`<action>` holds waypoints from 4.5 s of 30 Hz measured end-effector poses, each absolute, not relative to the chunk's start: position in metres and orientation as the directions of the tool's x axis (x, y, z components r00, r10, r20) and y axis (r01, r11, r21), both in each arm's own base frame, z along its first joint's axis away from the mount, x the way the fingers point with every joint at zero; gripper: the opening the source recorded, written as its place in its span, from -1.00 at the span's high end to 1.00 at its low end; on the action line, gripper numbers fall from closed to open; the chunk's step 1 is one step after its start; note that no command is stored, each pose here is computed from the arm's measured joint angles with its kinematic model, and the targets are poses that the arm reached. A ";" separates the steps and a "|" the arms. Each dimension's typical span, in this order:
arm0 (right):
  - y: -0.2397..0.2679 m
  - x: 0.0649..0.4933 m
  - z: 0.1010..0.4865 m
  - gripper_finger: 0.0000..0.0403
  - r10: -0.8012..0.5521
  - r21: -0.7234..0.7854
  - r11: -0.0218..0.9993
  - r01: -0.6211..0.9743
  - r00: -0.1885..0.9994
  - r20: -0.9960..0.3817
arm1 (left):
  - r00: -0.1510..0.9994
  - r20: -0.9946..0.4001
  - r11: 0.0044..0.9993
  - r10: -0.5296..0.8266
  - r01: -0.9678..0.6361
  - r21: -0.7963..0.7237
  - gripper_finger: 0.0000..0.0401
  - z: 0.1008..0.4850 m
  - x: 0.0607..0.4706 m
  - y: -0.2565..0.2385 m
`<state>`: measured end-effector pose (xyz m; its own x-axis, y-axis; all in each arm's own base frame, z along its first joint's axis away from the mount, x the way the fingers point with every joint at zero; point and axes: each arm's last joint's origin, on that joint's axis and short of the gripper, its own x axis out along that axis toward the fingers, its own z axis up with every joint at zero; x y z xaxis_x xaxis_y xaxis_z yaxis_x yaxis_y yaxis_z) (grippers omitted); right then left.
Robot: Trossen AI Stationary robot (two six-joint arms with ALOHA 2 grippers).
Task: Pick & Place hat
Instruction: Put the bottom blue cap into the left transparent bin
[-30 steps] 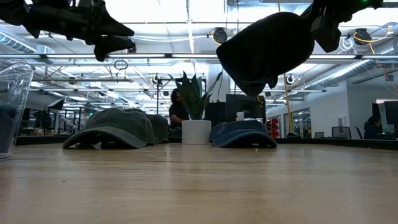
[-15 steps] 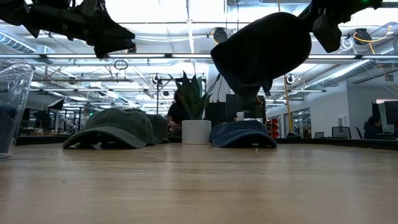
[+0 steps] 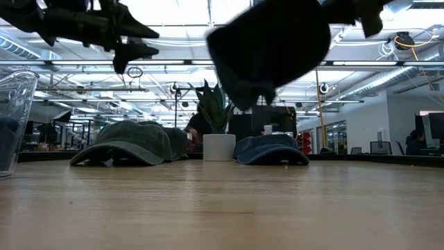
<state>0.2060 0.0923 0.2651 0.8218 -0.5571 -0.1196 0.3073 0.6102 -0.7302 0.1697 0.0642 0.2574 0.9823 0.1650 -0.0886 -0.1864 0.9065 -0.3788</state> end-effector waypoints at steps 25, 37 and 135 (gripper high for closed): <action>0.100 0.213 0.289 1.00 -0.304 -0.564 0.784 0.260 0.952 0.016 | 0.990 -0.129 0.969 0.047 -0.077 -0.234 -0.02 0.222 0.226 0.049; 0.100 0.212 0.294 1.00 -0.301 -0.529 0.801 0.282 0.952 0.051 | 0.960 -0.112 0.915 -0.259 0.280 0.291 -0.02 0.223 0.233 -0.011; 0.106 0.214 0.285 1.00 -0.082 -0.514 0.855 0.064 0.997 -0.013 | 0.772 0.364 0.338 0.522 -0.578 0.743 -0.02 0.322 0.263 -0.061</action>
<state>0.2139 0.1064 0.2853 0.9965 -0.0822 -0.0126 0.0640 0.8553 -0.5142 0.2628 -0.0614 0.3216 0.7718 0.5216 0.3637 -0.5782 0.3377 0.7427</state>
